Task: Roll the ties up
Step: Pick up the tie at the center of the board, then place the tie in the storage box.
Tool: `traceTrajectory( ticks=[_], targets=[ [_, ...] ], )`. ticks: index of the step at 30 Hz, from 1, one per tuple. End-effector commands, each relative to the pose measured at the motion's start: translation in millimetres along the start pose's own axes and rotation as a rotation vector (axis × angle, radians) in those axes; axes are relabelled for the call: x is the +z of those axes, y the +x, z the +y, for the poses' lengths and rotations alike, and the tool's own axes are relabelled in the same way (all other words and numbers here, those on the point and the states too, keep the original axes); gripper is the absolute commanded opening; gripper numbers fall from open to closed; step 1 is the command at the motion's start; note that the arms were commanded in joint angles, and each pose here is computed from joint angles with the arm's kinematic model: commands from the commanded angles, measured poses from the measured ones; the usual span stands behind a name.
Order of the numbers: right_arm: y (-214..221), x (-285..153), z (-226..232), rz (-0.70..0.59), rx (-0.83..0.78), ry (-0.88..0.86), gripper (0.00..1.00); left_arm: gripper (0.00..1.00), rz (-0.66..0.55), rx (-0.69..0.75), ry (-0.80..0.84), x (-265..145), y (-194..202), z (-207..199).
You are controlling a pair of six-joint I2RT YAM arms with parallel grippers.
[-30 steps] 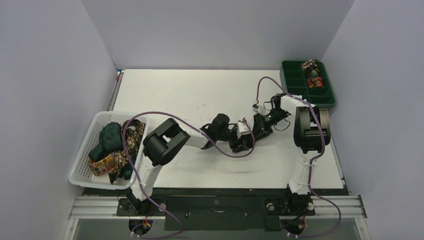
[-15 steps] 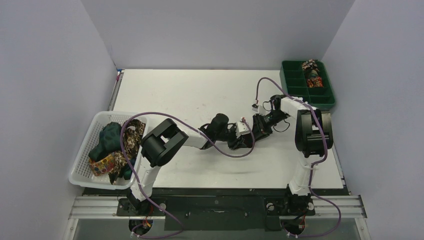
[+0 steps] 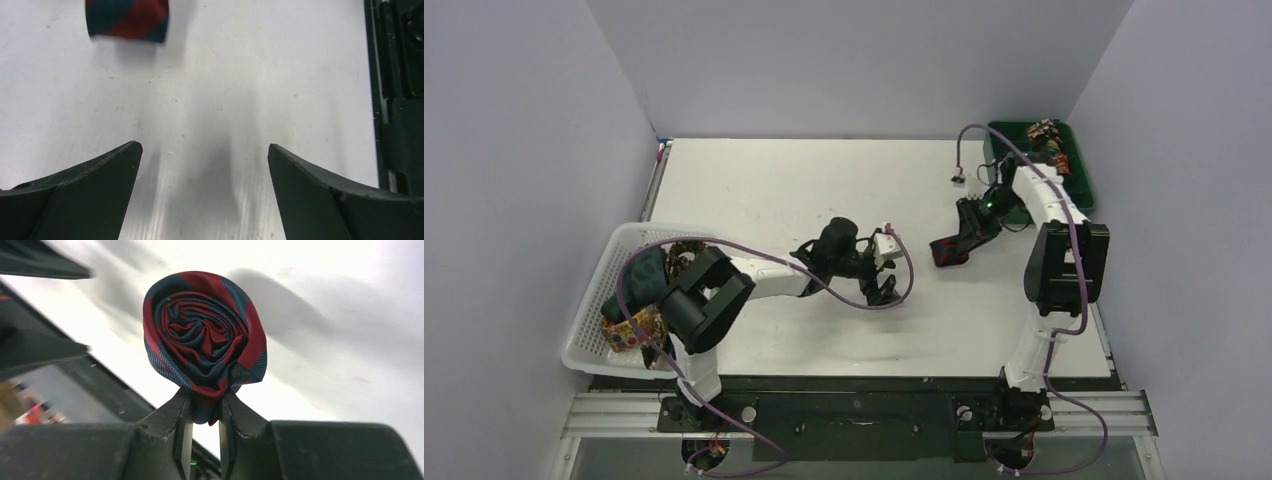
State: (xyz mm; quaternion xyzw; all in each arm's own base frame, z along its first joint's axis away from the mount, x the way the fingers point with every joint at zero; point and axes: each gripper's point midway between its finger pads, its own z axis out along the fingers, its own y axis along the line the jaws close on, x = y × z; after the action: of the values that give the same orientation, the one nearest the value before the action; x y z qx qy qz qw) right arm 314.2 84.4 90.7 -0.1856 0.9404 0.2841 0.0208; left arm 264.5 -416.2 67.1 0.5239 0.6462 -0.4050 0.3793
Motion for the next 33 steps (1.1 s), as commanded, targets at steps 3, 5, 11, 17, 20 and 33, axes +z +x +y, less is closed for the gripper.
traceTrajectory(
  ticks=[3,5,11,17,20,33],
  targets=[
    [-22,-132,-55,-0.109,-0.217,0.333,0.00,0.97,0.025,-0.028,-0.013,-50,-13,-8],
    [-35,-168,-73,-0.149,-0.264,0.432,0.00,0.97,0.036,-0.014,-0.038,-59,-12,-7],
    [-67,-242,-129,-0.174,-0.408,0.784,0.00,0.97,0.043,-0.021,-0.058,-74,-10,-10],
    [-97,-266,-164,-0.199,-0.357,0.999,0.00,0.97,0.037,-0.034,-0.083,-80,-4,-12],
    [-104,-273,-179,-0.190,-0.405,1.085,0.00,0.97,0.035,-0.040,-0.095,-83,-2,-13],
    [-98,-268,-224,-0.084,-0.281,1.173,0.00,0.97,0.006,-0.073,-0.103,-83,-1,-13]
  ],
)
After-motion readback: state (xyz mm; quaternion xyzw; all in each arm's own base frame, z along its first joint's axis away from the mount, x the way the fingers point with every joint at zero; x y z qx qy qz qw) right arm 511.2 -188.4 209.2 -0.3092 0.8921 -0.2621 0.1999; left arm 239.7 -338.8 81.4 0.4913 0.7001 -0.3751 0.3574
